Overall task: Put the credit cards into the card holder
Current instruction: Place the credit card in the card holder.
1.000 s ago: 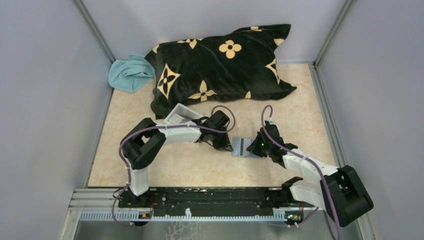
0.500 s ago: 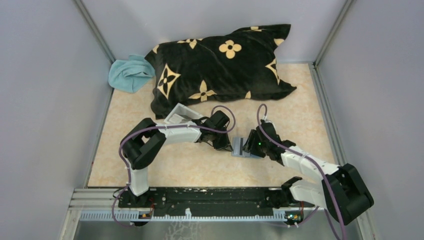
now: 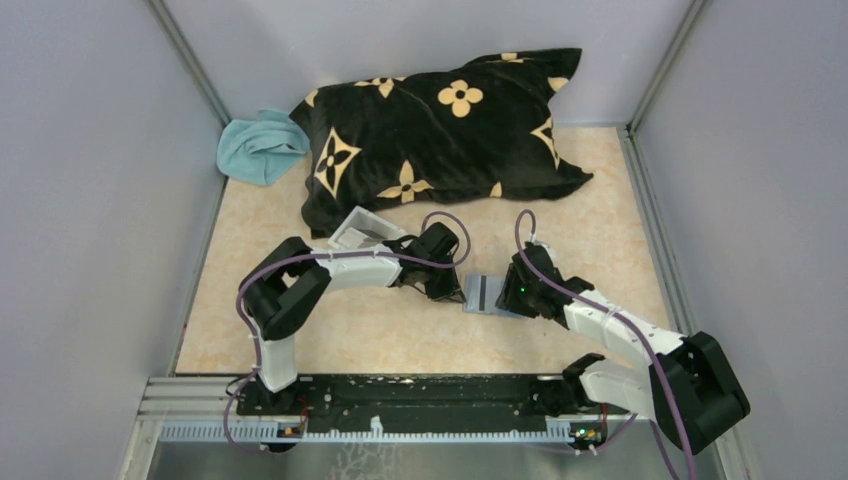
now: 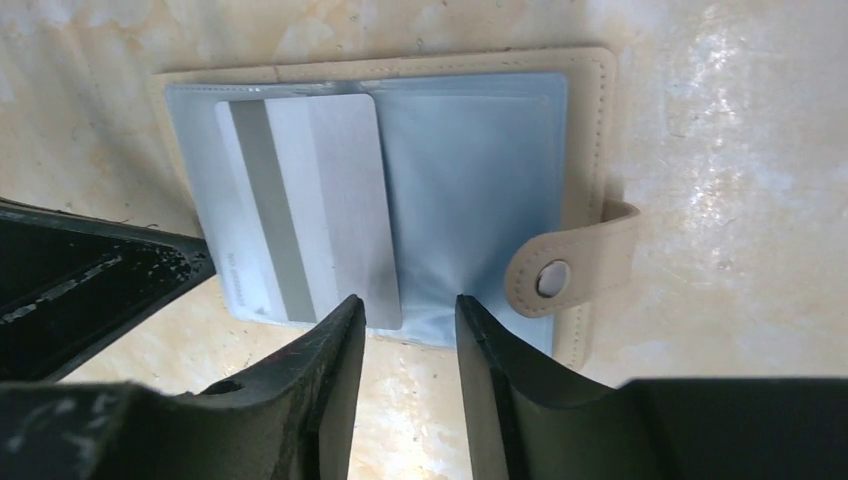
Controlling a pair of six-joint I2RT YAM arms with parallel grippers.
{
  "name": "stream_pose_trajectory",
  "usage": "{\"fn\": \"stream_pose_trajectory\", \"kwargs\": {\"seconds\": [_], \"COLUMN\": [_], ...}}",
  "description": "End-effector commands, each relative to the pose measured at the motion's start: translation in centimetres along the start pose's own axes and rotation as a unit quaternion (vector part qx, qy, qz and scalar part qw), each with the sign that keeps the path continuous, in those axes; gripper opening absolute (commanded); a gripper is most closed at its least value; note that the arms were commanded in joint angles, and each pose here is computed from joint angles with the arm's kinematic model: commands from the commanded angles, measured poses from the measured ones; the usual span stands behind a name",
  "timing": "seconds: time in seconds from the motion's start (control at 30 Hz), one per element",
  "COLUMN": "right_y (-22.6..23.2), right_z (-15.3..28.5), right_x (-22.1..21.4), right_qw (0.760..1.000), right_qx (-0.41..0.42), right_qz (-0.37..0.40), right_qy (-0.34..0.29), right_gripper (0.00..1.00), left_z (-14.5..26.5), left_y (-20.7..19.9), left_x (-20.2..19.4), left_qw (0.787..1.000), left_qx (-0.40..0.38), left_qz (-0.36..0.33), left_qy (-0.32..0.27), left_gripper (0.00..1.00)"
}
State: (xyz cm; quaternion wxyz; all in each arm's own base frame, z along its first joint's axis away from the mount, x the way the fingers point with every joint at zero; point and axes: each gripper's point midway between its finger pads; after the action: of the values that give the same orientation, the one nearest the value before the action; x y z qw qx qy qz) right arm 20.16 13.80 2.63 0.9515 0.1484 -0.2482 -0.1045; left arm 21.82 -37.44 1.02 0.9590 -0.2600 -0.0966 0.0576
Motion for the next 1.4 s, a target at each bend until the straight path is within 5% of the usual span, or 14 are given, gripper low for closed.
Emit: {"fn": "stream_pose_trajectory", "kwargs": {"seconds": [0.0,0.4,1.37], "right_y": [-2.2,-1.2,0.5], "right_z": [0.6,0.2,-1.3], "right_x": [-0.1,1.9,3.4], "right_qw": [0.998,0.998,0.998], "right_qx": [-0.059,-0.062,-0.049], "right_qz": [0.017,0.018,0.026], "right_qy": [0.002,-0.019,-0.024], "right_gripper": [0.36,0.0,0.0], "left_z": [-1.0,-0.9,-1.3], "left_y": [12.7,13.2,13.3], "left_x": [-3.1,-3.4,-3.9], "left_qw": [0.976,0.975,0.977], "left_qx": [0.214,0.219,0.209], "left_qz": [-0.018,-0.024,-0.028], "left_qy": [0.03,0.034,0.045], "left_gripper": [0.15,0.14,0.12]}}
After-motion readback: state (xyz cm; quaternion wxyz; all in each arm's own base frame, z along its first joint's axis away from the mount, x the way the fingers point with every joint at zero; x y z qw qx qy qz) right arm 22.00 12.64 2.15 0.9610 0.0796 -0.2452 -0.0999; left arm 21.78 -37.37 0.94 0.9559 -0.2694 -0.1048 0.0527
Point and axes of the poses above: each gripper's point midway between its finger pads, its own z axis back along the fingers, its own y axis along the line the jaws close on, x = y × z, and after that the axes turned 1 degree about z, right-handed
